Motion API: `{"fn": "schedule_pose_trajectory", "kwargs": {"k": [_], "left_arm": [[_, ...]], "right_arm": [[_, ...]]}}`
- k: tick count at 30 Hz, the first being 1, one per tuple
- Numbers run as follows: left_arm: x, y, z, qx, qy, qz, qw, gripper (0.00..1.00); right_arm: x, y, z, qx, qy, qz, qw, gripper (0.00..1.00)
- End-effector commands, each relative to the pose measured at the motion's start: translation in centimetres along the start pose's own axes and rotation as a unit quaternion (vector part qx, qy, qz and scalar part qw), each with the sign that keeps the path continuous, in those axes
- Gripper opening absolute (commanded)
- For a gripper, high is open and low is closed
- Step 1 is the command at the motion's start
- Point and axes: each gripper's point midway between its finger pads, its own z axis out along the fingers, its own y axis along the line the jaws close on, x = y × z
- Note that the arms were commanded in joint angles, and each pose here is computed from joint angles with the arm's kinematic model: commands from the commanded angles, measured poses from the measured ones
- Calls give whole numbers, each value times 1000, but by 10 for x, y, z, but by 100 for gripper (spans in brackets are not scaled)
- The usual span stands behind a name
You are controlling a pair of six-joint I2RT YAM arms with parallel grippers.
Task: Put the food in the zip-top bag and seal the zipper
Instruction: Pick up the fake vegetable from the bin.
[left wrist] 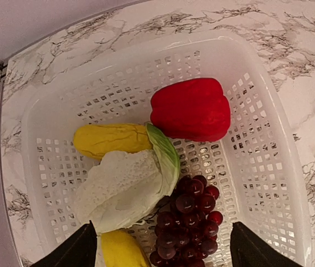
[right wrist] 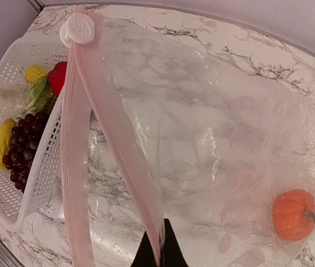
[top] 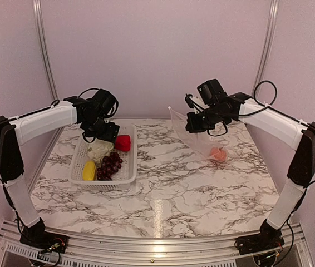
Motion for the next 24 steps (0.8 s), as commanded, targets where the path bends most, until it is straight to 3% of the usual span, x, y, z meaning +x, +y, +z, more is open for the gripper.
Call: {"fn": "schedule_pose_trajectory", "kwargs": {"k": [1,6,12,19,24], "left_arm": [[-4,30,12,-72,19,62,995,87],[-8,45,28,-91,33,97,991,94],[3,59,42,-62,53,89,993,95],[20,27,55,38,70,85,993,92],[28,22,56,52,78,89,992,89]], "right_arm": [[-5,6,0,-6,-5,-7,1000,0],[-7,8,0,-10,-3,-7,1000,0],[-6,7,1,-8,1,-5,1000,0],[-5,8,2,-9,3,-4,1000,0],[-5,8,2,-11,2,-3,1000,0]]}}
